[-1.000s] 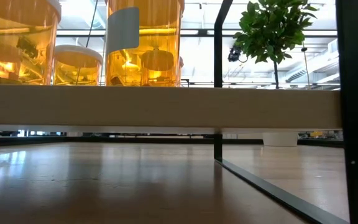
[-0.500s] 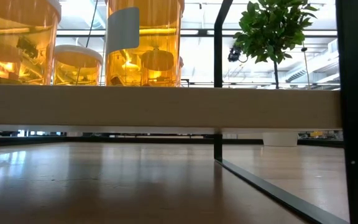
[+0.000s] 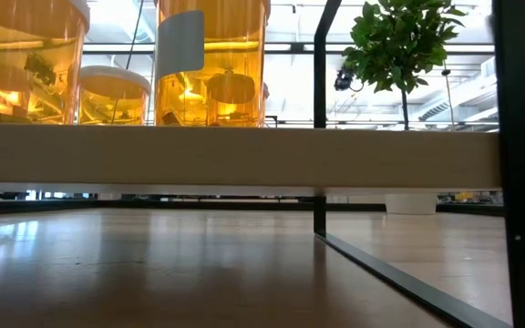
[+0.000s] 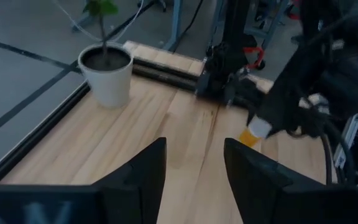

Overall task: Pick and place medicine bottles onto shelf by color
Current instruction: Move the orange pill bottle to the center of the table

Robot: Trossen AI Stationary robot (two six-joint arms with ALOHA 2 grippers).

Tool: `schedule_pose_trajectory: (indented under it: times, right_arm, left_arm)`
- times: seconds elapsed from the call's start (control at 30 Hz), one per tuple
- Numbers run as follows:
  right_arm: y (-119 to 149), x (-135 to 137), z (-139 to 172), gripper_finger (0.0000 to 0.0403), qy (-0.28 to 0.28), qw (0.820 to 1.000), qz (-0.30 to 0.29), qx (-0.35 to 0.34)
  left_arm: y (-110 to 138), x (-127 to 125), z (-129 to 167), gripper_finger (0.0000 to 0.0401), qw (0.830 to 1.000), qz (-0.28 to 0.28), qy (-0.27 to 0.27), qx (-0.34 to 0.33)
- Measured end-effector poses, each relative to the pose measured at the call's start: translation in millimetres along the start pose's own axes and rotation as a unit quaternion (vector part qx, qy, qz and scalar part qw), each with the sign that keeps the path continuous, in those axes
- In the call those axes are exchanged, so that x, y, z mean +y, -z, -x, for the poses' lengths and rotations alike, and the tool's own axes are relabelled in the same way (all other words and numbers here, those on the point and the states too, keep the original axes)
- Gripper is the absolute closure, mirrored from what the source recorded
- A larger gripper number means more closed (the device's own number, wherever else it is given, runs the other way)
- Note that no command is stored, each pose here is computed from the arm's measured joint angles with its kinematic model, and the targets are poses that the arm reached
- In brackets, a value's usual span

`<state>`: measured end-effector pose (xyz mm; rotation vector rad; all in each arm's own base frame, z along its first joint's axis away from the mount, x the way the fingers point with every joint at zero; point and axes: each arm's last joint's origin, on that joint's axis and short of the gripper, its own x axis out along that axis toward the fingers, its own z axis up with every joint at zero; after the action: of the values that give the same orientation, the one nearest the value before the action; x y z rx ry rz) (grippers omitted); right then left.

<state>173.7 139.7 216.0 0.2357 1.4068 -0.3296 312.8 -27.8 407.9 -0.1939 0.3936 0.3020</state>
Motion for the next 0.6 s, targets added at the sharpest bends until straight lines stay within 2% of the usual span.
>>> schedule_pose_trajectory:
  times: [0.2,0.43,0.6]
  right_arm:
    - [-45.2,-17.5,19.9,0.0173,-0.011,1.0,-0.012,-0.021]
    - [-102.9,-52.7,53.4,0.0174,-0.036,0.995,-0.043,-0.081]
    - [-143.9,-69.7,71.3,0.0174,-0.034,0.994,0.001,-0.106]
  left_arm:
    - [-2.4,8.3,22.0,0.0248,1.0,0.011,-0.004,0.008]
    - [-4.7,14.9,40.2,0.0271,0.999,0.037,-0.005,0.008]
    - [-4.9,15.6,42.3,0.0287,0.999,0.034,-0.005,0.008]
